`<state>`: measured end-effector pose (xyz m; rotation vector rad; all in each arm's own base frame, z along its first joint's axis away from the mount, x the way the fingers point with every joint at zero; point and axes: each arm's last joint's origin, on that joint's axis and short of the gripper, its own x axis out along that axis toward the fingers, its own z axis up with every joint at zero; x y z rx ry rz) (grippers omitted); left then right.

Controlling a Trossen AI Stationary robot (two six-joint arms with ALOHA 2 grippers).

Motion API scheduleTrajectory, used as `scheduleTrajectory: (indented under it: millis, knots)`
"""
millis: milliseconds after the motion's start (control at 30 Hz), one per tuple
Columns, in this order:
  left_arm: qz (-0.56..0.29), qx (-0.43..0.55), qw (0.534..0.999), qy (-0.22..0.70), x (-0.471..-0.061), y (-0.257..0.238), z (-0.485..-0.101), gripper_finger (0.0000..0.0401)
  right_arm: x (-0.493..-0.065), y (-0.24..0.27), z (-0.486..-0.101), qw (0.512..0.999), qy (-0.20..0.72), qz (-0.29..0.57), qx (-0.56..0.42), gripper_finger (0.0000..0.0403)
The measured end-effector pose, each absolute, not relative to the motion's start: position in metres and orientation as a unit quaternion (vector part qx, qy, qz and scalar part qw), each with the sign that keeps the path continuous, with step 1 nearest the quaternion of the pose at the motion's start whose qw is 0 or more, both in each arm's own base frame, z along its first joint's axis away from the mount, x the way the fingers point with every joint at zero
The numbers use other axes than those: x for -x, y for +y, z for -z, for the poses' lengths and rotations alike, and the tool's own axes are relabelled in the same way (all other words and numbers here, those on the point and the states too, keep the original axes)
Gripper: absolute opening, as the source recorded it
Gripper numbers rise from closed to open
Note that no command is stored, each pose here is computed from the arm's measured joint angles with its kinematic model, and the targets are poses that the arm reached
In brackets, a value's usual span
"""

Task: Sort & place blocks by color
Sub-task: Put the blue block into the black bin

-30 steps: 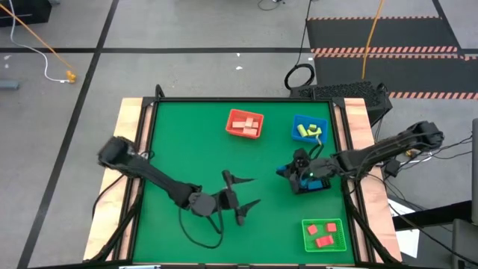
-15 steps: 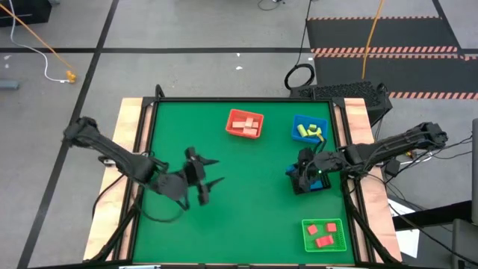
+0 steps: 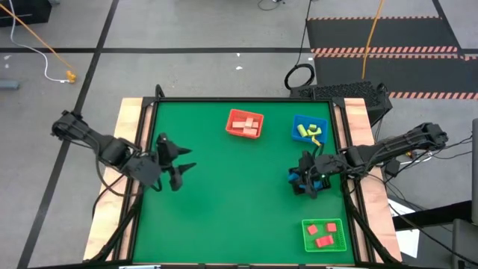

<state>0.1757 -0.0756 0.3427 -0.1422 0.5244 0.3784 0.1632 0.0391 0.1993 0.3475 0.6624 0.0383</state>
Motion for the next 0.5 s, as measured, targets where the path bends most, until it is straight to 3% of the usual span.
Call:
scheduleTrajectory:
  millis: [333, 500]
  knots:
    - [-0.214, 0.102, 0.930, 0.279, -0.147, -0.062, -0.344, 0.0202, -0.148, 0.037, -0.183, 0.888, 0.431, -0.019, -0.157, 0.0068]
    - [-0.210, 0.105, 0.933, 0.272, -0.130, -0.052, -0.350, 0.0186, -0.148, 0.038, -0.183, 0.887, 0.436, -0.035, -0.148, 0.0068]
